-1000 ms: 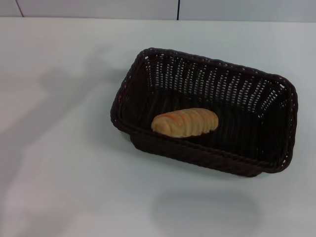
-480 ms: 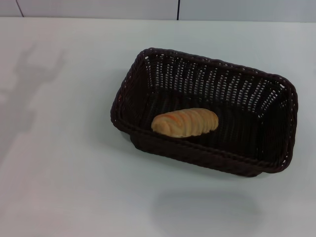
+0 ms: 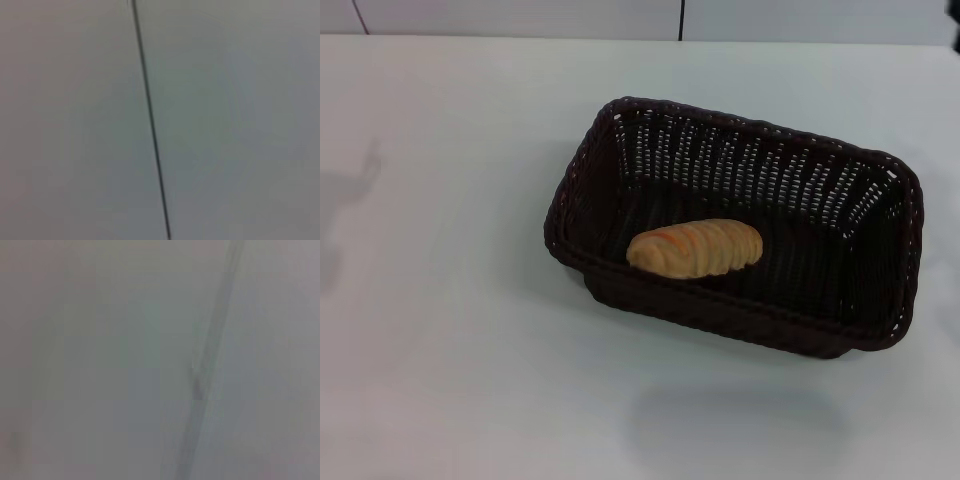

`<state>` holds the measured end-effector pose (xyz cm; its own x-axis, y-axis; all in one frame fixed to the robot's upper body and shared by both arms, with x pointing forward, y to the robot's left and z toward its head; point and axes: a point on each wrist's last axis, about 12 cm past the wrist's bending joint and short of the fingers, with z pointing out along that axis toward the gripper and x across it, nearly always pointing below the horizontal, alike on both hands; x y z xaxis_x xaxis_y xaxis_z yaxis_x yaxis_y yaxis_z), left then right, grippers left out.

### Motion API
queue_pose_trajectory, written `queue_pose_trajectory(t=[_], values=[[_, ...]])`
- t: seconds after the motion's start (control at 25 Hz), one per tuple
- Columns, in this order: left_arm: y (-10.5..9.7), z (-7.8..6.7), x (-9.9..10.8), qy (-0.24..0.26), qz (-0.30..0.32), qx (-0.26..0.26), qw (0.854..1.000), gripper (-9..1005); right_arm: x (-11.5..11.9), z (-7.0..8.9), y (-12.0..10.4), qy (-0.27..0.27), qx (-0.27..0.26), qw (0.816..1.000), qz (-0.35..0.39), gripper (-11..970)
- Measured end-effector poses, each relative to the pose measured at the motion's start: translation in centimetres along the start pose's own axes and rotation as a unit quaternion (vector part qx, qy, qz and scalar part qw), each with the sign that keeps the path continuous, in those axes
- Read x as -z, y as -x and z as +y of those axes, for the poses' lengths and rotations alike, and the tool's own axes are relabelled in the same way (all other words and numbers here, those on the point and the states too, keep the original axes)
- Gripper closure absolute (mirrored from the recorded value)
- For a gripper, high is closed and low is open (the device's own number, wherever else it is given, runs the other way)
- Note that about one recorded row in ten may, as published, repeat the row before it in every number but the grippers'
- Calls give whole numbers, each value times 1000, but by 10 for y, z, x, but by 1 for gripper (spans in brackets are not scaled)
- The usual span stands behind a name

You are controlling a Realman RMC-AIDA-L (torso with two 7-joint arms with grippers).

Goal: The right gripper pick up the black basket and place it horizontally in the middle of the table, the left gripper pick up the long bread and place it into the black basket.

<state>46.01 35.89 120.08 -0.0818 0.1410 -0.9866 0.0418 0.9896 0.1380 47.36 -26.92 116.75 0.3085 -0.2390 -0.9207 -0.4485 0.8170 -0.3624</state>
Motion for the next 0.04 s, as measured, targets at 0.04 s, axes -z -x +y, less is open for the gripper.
queue_pose_trajectory(t=[0.04], values=[[0,0,0,0,0,0,1000,134,0,0,0,0,0,1000,0,414]])
